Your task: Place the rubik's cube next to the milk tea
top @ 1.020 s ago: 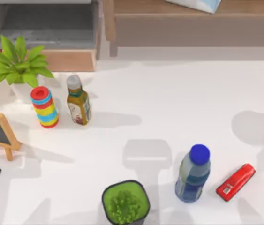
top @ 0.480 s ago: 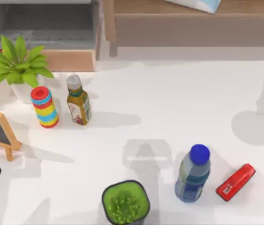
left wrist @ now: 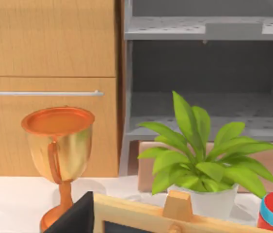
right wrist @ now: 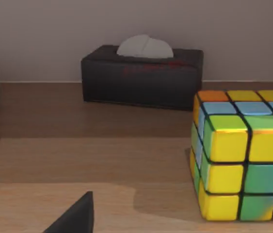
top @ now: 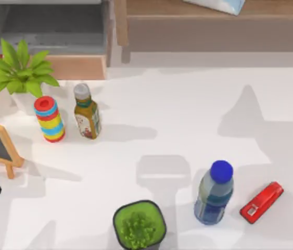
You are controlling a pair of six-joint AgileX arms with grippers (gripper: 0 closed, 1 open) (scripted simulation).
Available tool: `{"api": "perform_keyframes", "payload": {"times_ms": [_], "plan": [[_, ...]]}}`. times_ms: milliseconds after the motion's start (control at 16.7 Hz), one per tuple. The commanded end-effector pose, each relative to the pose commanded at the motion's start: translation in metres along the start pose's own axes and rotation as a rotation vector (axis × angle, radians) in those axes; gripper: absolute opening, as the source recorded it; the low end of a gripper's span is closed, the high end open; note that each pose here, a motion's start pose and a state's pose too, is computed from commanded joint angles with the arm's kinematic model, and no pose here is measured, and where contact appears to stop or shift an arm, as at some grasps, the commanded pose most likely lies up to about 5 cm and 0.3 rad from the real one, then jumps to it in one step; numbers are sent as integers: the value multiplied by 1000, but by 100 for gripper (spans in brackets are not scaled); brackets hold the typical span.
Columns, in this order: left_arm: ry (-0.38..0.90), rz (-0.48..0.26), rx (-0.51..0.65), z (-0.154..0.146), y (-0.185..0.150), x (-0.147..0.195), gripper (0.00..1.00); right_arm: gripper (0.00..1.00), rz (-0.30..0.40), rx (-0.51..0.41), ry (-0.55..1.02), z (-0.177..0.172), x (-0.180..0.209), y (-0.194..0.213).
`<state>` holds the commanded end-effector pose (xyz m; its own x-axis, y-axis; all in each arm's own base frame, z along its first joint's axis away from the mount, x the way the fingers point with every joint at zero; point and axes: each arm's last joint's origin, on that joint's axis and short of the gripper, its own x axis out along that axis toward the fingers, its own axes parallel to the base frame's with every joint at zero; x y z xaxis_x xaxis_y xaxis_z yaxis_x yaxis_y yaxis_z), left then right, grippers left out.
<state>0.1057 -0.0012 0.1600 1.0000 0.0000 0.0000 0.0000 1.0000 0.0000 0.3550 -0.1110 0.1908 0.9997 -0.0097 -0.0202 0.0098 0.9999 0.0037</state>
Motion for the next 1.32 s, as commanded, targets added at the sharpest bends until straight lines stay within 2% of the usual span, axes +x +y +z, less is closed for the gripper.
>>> {"api": "perform_keyframes", "payload": {"times_ms": [180, 360, 780, 1320], "plan": [[0, 0, 0, 0, 0, 0, 100, 100, 0, -1, -10, -27, 23, -20], [0, 0, 0, 0, 0, 0, 100, 100, 0, -3, -20, -40, 32, -30], [0, 0, 0, 0, 0, 0, 100, 100, 1, -3, -18, -40, 36, -29], [0, 0, 0, 0, 0, 0, 100, 100, 0, -4, -26, -33, 87, -30]]}}
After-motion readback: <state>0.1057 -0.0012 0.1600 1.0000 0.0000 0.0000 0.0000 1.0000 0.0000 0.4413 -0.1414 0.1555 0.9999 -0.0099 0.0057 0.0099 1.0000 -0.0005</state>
